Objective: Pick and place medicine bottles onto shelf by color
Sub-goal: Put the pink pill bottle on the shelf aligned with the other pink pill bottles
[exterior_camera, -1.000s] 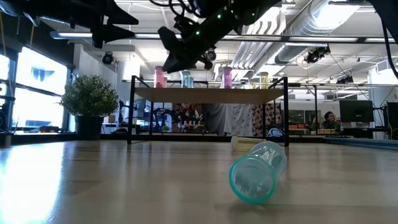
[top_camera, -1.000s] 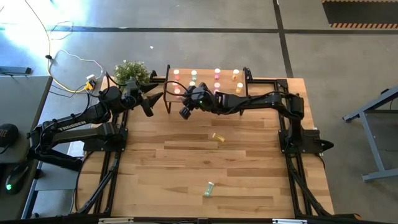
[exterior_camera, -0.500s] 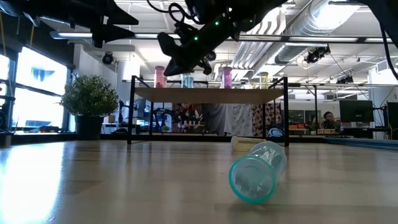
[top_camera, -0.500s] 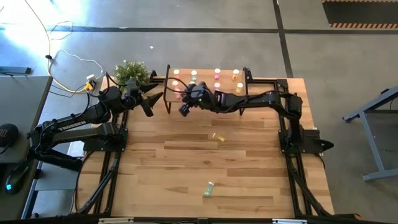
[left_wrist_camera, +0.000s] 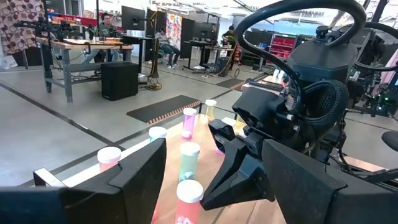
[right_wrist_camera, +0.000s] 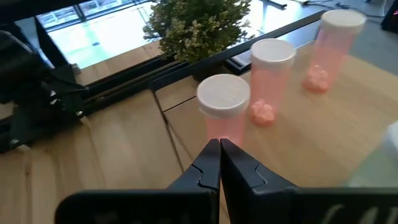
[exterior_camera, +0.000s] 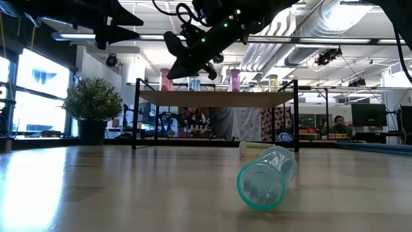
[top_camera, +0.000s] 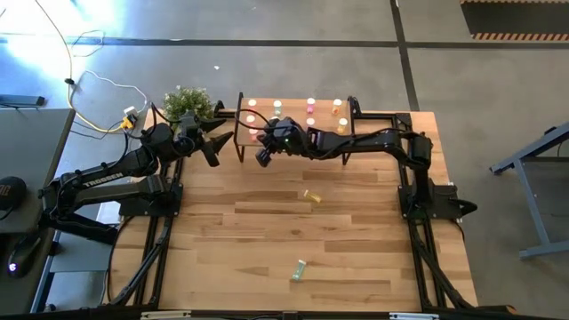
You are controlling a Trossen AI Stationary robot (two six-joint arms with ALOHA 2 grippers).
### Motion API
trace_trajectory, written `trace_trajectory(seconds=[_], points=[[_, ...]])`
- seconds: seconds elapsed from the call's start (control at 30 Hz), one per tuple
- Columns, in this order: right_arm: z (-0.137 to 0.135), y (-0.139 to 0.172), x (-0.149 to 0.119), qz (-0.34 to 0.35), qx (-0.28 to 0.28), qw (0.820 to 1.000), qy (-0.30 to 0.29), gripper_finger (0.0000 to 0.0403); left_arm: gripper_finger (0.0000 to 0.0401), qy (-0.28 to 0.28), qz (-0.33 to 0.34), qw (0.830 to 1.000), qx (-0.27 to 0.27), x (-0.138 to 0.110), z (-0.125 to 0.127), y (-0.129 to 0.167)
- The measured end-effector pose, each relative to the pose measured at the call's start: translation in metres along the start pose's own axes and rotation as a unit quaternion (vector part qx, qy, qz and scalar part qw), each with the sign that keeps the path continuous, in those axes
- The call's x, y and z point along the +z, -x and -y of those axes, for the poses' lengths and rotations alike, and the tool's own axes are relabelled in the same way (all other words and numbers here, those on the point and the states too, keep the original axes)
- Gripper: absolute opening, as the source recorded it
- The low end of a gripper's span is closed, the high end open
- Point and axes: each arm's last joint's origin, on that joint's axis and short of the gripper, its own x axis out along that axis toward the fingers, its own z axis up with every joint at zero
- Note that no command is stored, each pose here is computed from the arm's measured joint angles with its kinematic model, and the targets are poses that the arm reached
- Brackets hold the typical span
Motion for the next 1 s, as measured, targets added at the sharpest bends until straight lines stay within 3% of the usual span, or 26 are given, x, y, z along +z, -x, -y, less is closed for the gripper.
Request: trace_trajectory(seconds=[0.6,1.0], points=[[0.0054,-0.0011,0.0015,0.004,-0.013,1.000,-0.014,0.0000,0.0257,0.000,0.001,1.000,0.004,0.0000,-0.0003,0.0000],[0.0066,-0.0017,0.0068,0.023,0.008,0.999,-0.023,0.0000,0.0257,0.000,0.001,1.000,0.004,0.0000,-0.0003,0.0000]])
